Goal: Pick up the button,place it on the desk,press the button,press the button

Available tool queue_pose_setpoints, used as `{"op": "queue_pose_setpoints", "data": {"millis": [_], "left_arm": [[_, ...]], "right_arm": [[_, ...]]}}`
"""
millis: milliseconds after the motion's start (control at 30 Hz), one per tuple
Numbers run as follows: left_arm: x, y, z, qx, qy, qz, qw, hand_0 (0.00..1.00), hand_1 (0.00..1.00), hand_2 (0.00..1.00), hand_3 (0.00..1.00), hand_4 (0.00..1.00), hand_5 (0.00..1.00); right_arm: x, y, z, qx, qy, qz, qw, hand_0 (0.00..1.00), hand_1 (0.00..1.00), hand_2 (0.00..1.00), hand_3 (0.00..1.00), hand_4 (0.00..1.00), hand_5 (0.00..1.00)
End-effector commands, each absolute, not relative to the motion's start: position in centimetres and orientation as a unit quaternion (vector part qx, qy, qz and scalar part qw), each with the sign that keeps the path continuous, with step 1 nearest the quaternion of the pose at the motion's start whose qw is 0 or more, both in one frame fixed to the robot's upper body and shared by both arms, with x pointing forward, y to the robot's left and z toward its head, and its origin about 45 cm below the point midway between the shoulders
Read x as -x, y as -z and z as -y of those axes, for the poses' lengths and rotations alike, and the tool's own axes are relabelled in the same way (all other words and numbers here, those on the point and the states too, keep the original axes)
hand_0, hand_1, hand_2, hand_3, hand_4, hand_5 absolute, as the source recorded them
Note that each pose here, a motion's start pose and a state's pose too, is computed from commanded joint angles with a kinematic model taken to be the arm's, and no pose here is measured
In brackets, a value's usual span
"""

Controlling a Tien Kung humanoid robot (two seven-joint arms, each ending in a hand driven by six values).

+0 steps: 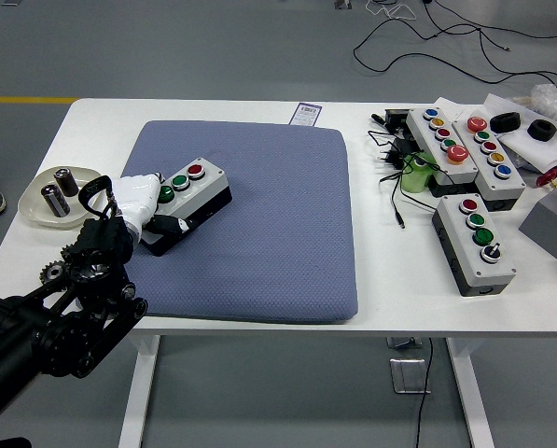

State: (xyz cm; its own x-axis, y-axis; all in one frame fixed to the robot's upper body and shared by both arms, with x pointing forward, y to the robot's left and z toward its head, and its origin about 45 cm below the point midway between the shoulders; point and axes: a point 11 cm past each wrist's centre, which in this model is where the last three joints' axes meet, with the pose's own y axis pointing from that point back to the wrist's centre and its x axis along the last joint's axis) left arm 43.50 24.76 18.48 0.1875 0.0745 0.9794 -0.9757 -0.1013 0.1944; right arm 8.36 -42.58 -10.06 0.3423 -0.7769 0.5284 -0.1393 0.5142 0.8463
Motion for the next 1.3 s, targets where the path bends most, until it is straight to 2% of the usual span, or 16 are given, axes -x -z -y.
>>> {"op": "queue_pose_setpoints", "data": {"millis": [200, 233, 300, 533, 700, 967, 1033, 1300], "left_arm": [[-43.7, -20.4, -24.4, -0.496, -0.477, 0.472, 0.550, 0.004, 0.002, 0.002, 0.213, 0.629, 0.002], [-43.7, -20.7, -24.4, -0.483, -0.474, 0.482, 0.556, 0.003, 0.002, 0.002, 0.222, 0.667, 0.002], [-43.7, -21.2, -24.2, -0.455, -0.463, 0.503, 0.570, 0.003, 0.002, 0.002, 0.222, 0.667, 0.002], [-43.2, -22.6, -22.9, -0.375, -0.403, 0.578, 0.603, 0.005, 0.002, 0.002, 0.223, 0.683, 0.002], [-42.4, -23.1, -21.5, -0.337, -0.336, 0.631, 0.613, 0.009, 0.002, 0.002, 0.224, 0.661, 0.002], [-42.1, -22.3, -20.8, -0.337, -0.274, 0.656, 0.617, 0.014, 0.002, 0.002, 0.224, 0.670, 0.002], [-42.2, -22.0, -21.0, -0.344, -0.270, 0.655, 0.616, 0.010, 0.002, 0.002, 0.233, 0.703, 0.002], [-42.4, -21.4, -23.0, -0.368, -0.274, 0.645, 0.611, 0.009, 0.002, 0.002, 0.235, 0.706, 0.002]], "right_arm": [[-8.2, 10.1, 42.5, -0.435, 0.231, 0.525, 0.694, 0.673, 0.658, 0.674, 0.624, 0.310, 0.173], [-8.2, 10.1, 42.5, -0.435, 0.232, 0.524, 0.694, 0.673, 0.658, 0.674, 0.624, 0.310, 0.173], [-8.2, 10.1, 42.5, -0.435, 0.232, 0.524, 0.695, 0.673, 0.658, 0.674, 0.624, 0.310, 0.173], [-8.2, 10.1, 42.4, -0.435, 0.233, 0.525, 0.694, 0.673, 0.658, 0.674, 0.624, 0.310, 0.173], [-8.3, 10.1, 42.4, -0.436, 0.231, 0.524, 0.694, 0.673, 0.658, 0.674, 0.624, 0.310, 0.173], [-8.6, 10.1, 42.4, -0.437, 0.230, 0.525, 0.693, 0.673, 0.658, 0.674, 0.624, 0.310, 0.173], [-8.6, 10.1, 42.3, -0.438, 0.230, 0.525, 0.693, 0.673, 0.658, 0.674, 0.624, 0.310, 0.173], [-8.7, 10.1, 42.3, -0.438, 0.230, 0.525, 0.692, 0.673, 0.658, 0.674, 0.624, 0.310, 0.173]]}}
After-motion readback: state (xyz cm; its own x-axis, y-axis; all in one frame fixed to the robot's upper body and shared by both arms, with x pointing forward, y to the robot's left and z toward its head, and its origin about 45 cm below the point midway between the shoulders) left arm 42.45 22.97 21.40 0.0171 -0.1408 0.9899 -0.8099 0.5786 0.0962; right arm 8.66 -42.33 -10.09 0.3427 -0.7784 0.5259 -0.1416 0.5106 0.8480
